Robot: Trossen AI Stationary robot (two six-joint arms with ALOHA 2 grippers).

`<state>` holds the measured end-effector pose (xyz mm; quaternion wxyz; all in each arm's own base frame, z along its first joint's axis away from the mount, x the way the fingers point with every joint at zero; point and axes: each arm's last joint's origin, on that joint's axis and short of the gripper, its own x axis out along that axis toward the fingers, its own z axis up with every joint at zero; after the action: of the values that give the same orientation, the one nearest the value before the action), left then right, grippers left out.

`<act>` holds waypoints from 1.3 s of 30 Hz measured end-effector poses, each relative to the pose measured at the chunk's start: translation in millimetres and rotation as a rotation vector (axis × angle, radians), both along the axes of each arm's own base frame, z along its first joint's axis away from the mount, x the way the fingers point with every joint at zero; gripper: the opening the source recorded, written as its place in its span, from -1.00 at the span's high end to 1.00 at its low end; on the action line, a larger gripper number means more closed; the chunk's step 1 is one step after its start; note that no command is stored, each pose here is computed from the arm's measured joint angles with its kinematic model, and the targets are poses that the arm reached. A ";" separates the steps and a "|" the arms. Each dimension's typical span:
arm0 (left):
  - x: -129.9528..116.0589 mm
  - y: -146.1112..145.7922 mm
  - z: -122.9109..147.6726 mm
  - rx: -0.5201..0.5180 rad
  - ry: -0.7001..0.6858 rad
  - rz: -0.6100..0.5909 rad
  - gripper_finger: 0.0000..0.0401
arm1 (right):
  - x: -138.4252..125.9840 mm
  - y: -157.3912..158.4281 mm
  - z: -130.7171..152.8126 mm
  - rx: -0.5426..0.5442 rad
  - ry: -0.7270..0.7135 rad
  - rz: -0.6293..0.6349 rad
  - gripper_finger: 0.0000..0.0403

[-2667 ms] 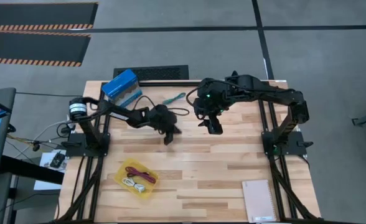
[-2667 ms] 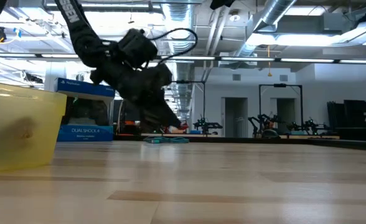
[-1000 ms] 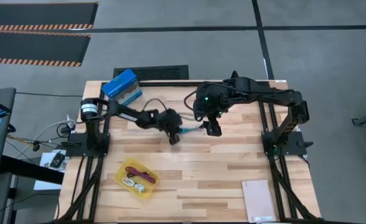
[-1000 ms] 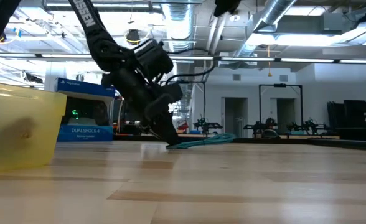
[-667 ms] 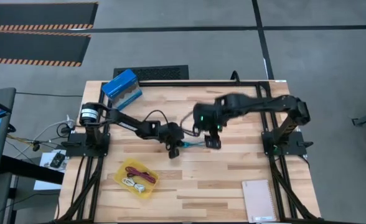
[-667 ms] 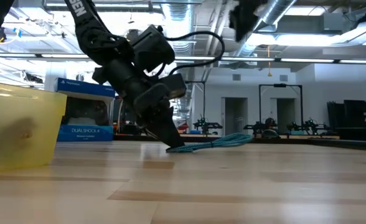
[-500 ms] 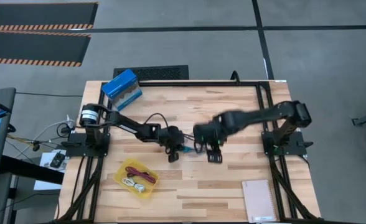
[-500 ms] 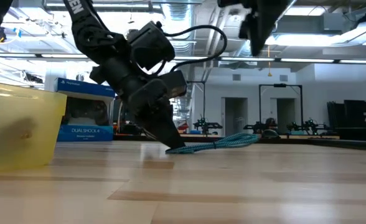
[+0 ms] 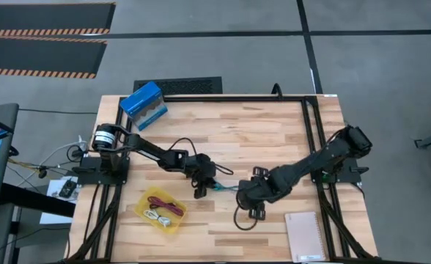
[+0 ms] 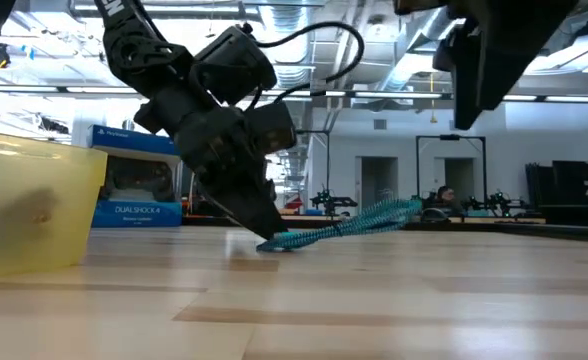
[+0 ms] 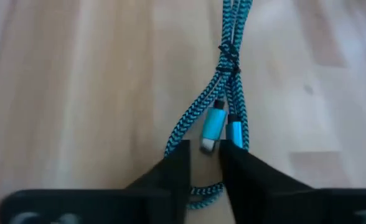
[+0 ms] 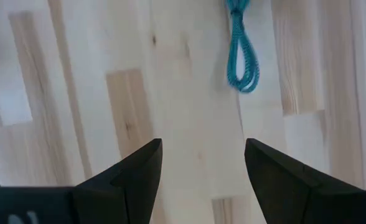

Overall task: Pick and place USB-C Cables
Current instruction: Put the blue charger cable into the yellow bin

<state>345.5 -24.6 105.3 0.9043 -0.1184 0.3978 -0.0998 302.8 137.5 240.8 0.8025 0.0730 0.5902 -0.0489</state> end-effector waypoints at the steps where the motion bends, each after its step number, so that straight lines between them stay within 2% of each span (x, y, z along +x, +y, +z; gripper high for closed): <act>1: 0.0 -0.8 1.8 -0.013 -0.006 -0.013 0.50 | 0.1 2.3 -0.8 -0.006 -0.017 0.002 -0.26; 6: -2.4 -1.5 13.6 -0.052 -0.008 0.003 0.15 | 8.3 6.8 1.1 -0.029 -0.143 0.005 -0.26; 10: -5.6 -0.3 32.8 -0.022 -0.048 0.014 0.03 | 19.0 4.3 5.4 -0.060 -0.258 0.015 -0.26; 14: -13.4 -0.3 56.0 0.003 -0.076 0.027 0.02 | 26.2 -1.7 -2.2 -0.037 -0.326 -0.014 -0.26; 21: -37.3 -12.9 92.5 0.062 -0.075 0.027 0.06 | 21.8 -11.5 -26.2 -0.146 -0.358 -0.111 -0.26; 26: -55.9 -29.8 116.0 0.140 -0.113 0.043 0.06 | 19.5 -13.9 -47.9 -0.129 -0.447 -0.156 -0.26; 32: -72.4 -45.9 131.7 0.211 -0.147 0.073 0.07 | 11.8 -18.5 -67.2 -0.147 -0.472 -0.183 -0.26; 39: -82.0 -57.2 134.1 0.253 -0.135 0.098 0.07 | 6.7 -23.4 -93.7 -0.138 -0.493 -0.212 -0.26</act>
<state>263.6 -81.8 239.4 0.9405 -0.0161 0.3393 -0.0123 309.5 114.1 147.1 0.9154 0.0893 0.3613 -0.1534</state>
